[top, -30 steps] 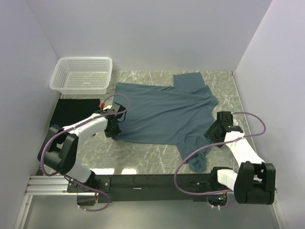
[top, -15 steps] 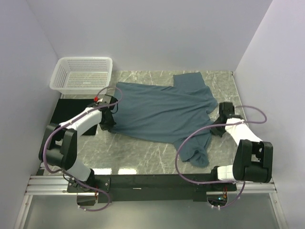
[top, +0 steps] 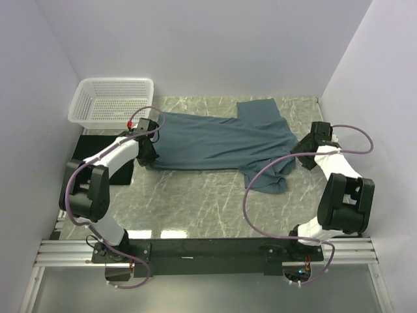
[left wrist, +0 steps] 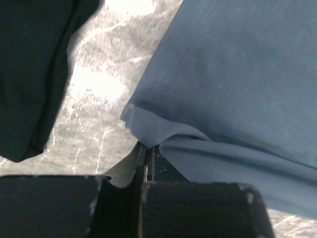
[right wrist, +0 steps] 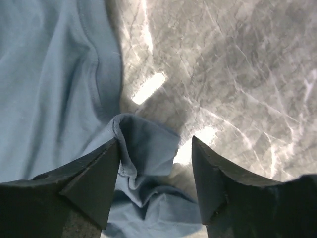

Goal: Fold and stack the t-shirts
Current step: Flatten the tshirt out

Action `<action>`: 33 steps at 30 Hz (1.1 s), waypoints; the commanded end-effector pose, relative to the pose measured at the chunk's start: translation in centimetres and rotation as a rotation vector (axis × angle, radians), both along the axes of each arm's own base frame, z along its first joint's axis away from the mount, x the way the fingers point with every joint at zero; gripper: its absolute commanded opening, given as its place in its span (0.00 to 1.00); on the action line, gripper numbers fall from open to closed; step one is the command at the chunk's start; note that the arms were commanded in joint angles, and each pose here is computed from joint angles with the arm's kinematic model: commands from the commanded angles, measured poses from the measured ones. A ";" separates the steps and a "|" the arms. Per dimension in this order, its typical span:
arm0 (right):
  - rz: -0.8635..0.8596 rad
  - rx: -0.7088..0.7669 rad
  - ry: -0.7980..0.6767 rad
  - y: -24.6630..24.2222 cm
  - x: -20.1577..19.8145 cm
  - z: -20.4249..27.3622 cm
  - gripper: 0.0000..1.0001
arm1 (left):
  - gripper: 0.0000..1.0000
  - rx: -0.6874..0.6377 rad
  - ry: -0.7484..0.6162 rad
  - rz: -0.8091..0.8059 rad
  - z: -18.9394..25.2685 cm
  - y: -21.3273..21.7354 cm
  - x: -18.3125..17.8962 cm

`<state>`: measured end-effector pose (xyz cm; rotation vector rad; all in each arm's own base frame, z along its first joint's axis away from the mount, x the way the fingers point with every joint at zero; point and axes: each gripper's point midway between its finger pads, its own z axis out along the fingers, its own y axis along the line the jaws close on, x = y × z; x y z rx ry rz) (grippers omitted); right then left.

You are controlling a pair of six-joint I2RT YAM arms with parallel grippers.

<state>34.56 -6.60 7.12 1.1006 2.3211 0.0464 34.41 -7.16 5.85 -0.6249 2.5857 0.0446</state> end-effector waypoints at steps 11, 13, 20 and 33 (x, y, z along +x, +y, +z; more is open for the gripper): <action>0.102 0.019 -0.053 3.5 -6.7 0.0 0.62 | 0.01 0.010 -0.090 -0.012 2.8 0.3 2.1; 0.061 -0.009 -0.048 2.9 -7.7 -0.3 0.62 | 0.01 0.004 -0.101 -0.011 3.1 0.3 2.0; 0.087 0.020 -0.065 3.6 -7.7 -1.1 0.63 | 0.01 0.034 -0.109 -0.001 3.3 1.0 1.5; 0.142 0.151 -0.022 6.0 -7.8 -3.4 0.64 | 0.01 0.074 -0.082 0.013 2.4 1.7 1.2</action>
